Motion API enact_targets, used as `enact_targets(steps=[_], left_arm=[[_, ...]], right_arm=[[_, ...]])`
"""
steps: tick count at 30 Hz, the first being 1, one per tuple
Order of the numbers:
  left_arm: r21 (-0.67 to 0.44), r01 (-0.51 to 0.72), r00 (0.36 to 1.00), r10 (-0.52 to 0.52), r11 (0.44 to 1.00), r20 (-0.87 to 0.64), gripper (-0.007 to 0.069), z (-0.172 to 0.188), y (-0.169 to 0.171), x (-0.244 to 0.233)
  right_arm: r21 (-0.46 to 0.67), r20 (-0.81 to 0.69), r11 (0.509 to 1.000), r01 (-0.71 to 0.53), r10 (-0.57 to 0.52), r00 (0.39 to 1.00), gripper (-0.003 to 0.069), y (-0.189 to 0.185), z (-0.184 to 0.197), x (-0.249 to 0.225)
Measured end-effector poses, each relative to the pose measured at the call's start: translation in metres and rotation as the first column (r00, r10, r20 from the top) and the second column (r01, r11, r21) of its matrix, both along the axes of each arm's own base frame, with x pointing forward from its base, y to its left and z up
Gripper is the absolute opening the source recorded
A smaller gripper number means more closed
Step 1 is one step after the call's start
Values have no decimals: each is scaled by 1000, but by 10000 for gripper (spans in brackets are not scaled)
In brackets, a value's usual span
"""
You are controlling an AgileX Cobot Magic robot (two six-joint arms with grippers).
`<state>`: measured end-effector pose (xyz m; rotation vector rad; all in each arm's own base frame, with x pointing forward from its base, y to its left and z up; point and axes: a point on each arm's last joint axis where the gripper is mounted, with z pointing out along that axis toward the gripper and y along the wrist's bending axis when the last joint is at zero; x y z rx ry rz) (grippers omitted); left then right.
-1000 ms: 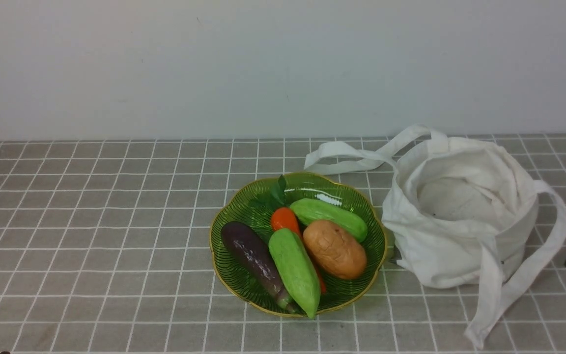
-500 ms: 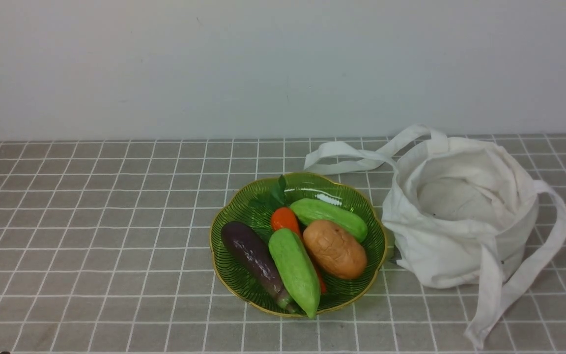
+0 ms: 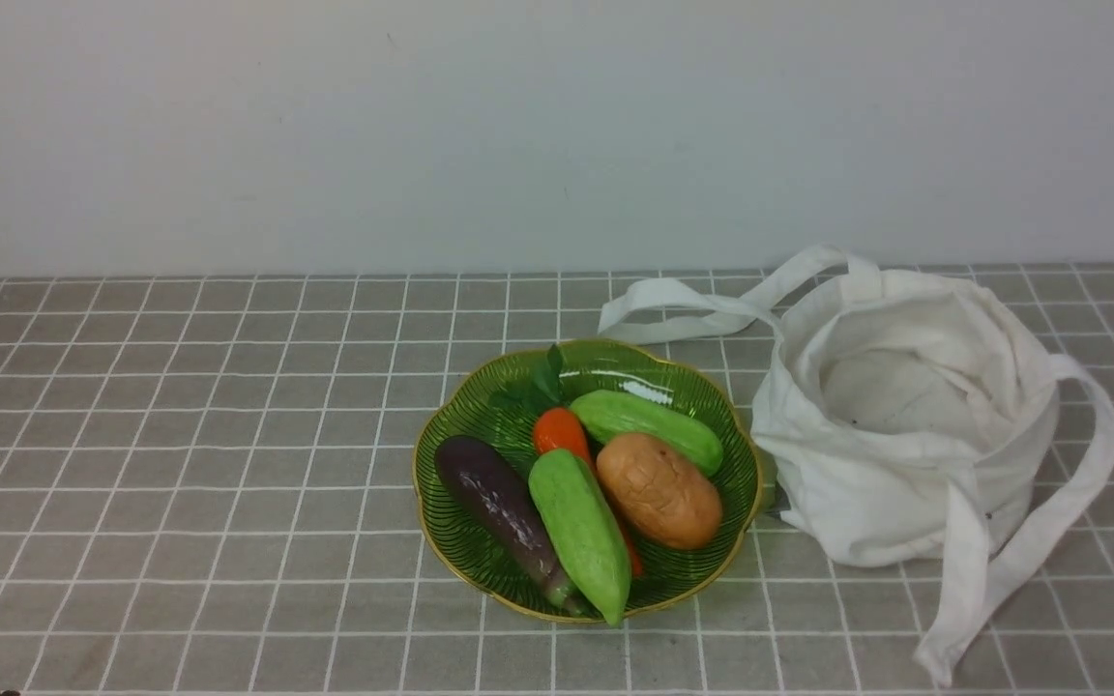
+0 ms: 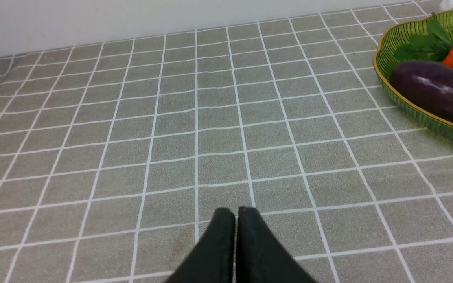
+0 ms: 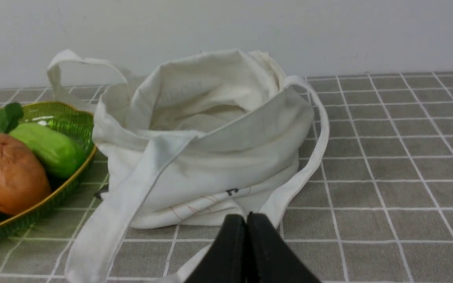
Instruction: Take vegetables from bag on grey coffee tablecloth place on plate.
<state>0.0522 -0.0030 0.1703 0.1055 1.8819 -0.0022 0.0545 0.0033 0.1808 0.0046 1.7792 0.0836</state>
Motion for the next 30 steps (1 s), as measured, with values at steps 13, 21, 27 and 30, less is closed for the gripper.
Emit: enact_targets(steps=[13,21,27,30], left_arm=[[0,0,1000,0,1000,0,-8,0,0,0],[0,0,1000,0,1000,0,-8,0,0,0],[0,0,1000,0,1000,0,-8,0,0,0],[0,0,1000,0,1000,0,-8,0,0,0]], right_arm=[[-23,0,999,-49,49,999,-15,2,0,0],[-27,-1,998,-56,56,998,-15,2,0,0],[-27,-1,998,-56,56,998,-15,2,0,0],[-27,-1,998,-56,56,998,-15,2,0,0]])
